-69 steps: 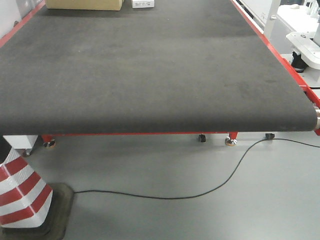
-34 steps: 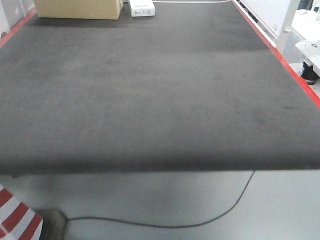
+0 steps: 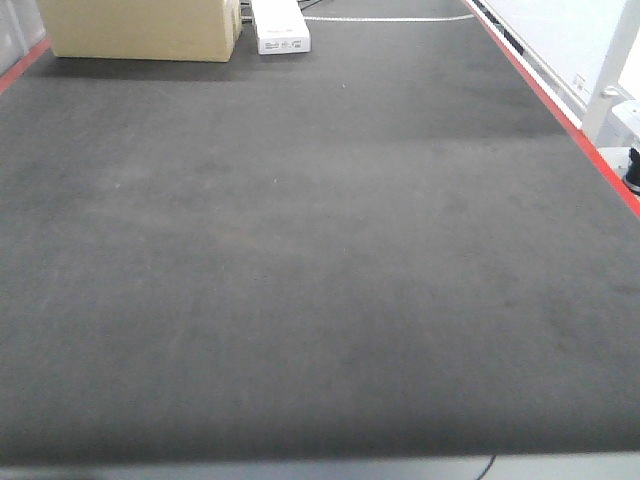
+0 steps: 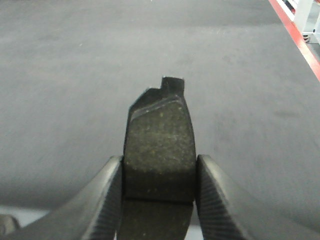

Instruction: Move and align brake pads A on conveyor

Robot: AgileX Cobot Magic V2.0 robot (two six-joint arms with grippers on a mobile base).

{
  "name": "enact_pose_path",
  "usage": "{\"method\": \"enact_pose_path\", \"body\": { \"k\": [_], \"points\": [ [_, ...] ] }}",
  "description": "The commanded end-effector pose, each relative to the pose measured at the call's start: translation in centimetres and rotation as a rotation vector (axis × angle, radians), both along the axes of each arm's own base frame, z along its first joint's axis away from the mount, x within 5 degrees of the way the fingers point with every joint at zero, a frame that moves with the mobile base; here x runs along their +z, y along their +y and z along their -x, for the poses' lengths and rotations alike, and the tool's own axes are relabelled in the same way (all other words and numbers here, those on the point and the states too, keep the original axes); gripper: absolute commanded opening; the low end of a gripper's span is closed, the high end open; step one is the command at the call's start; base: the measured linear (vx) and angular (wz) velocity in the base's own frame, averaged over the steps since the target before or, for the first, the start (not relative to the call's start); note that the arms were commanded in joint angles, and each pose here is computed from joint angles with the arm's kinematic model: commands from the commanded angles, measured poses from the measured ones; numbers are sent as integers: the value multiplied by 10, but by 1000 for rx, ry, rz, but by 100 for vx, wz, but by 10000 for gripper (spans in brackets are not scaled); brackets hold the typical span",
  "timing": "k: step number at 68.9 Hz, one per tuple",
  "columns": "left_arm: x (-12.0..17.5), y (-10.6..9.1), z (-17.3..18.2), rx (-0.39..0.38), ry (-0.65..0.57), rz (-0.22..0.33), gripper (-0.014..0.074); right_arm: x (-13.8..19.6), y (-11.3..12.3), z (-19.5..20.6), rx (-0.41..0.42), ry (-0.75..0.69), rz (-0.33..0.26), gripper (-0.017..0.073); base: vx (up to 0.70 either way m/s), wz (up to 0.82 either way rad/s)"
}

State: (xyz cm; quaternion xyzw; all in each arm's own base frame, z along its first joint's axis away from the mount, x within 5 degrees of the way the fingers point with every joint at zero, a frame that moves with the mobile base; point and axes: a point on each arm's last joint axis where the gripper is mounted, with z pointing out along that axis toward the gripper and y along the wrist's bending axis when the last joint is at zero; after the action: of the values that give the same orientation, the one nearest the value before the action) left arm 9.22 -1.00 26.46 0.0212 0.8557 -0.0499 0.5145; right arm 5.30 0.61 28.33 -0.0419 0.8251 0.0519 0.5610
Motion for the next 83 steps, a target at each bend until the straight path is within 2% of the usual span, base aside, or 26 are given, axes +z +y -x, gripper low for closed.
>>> {"method": "enact_pose_path", "body": {
  "k": [1, 50, 83],
  "points": [
    [16, 0, -4, 14, -108, 21, -6, 18, 1, -3, 7, -116, 0, -11, 31, 0],
    [16, 0, -4, 14, -108, 21, -6, 18, 1, -3, 7, -116, 0, -11, 27, 0],
    [16, 0, -4, 14, -108, 21, -6, 18, 1, -3, 7, -116, 0, -11, 7, 1]
  ]
}}
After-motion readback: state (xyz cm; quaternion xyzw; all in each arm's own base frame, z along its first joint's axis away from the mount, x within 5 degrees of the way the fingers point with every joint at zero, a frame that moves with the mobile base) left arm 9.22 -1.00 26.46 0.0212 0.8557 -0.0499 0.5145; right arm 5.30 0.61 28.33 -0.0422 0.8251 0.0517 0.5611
